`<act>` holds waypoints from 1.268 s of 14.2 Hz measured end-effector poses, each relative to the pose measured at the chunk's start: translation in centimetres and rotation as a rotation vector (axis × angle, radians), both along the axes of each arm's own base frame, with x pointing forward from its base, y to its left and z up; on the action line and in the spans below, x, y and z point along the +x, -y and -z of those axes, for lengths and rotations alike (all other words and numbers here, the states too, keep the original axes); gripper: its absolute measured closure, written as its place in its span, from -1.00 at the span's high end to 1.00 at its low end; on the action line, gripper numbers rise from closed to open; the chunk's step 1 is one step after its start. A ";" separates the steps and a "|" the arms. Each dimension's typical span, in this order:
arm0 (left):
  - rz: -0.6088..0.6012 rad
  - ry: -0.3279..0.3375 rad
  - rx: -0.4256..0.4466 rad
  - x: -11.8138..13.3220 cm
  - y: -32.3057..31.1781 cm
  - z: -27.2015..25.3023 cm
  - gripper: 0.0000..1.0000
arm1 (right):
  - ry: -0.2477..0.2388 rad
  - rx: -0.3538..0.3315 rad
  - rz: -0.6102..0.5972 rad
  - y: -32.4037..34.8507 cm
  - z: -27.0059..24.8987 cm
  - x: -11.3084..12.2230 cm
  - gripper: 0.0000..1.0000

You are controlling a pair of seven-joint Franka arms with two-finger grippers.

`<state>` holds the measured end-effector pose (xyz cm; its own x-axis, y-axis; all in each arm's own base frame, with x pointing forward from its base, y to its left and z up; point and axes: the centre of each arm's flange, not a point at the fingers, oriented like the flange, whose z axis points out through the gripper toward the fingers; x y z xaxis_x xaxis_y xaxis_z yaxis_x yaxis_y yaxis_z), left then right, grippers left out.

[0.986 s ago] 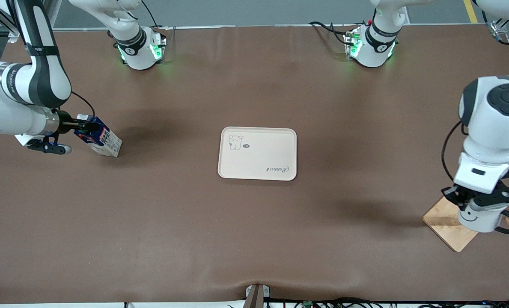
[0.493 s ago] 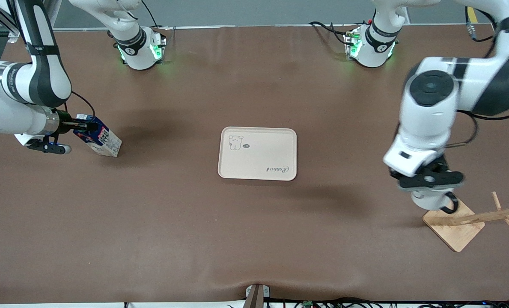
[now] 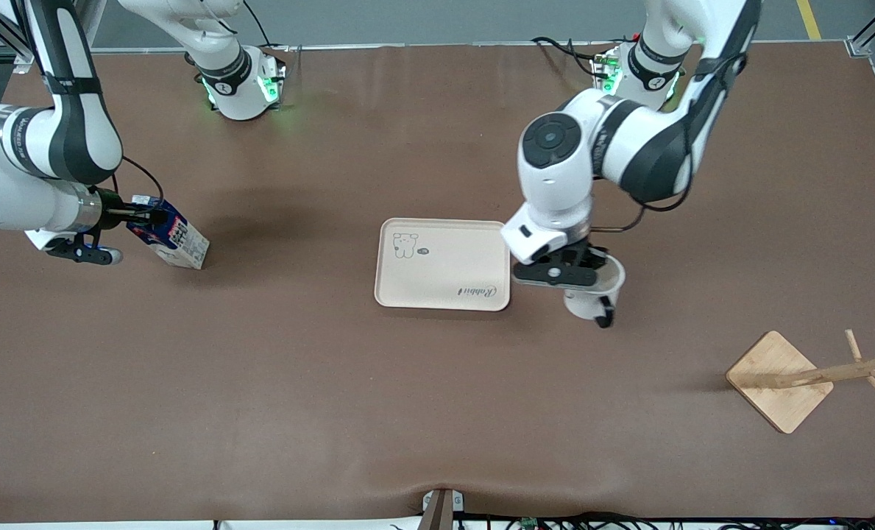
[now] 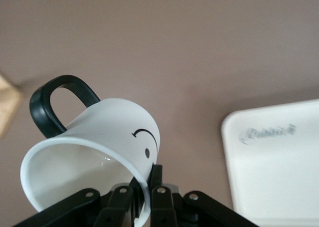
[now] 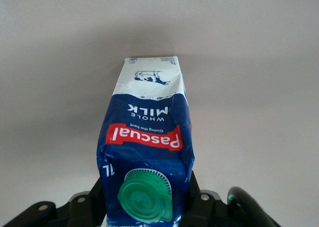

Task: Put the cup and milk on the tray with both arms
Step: 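Carry the mug onto the tray and lower it with the left gripper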

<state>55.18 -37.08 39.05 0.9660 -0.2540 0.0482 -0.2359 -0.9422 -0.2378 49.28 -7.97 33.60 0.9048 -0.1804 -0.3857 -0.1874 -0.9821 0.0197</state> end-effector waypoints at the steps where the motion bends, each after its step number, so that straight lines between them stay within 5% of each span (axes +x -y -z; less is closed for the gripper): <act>1: 0.010 -0.025 -0.014 -0.5 1.5 1.1 -0.83 | -0.012 0.002 0.002 0.1 -0.3 0.0 0.25; 6: 0.013 -0.142 -0.066 -4.1 8.7 6.7 -0.83 | -0.031 0.005 0.000 0.2 -4.7 1.6 0.25; 11: 0.018 -0.214 -0.023 -7.3 11.8 12.9 -0.83 | -0.056 0.006 -0.001 0.3 -7.2 3.1 0.25; 18: 0.024 -0.240 -0.008 -7.9 12.5 15.4 -0.83 | -0.041 0.016 -0.062 -0.9 -10.9 5.7 0.25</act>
<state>47.27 -49.55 23.63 0.9436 -0.2779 -0.1801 -0.3074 -0.9373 -0.1644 55.00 -7.10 44.53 0.8974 -0.1182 -0.4250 -0.1256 -0.9920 0.0105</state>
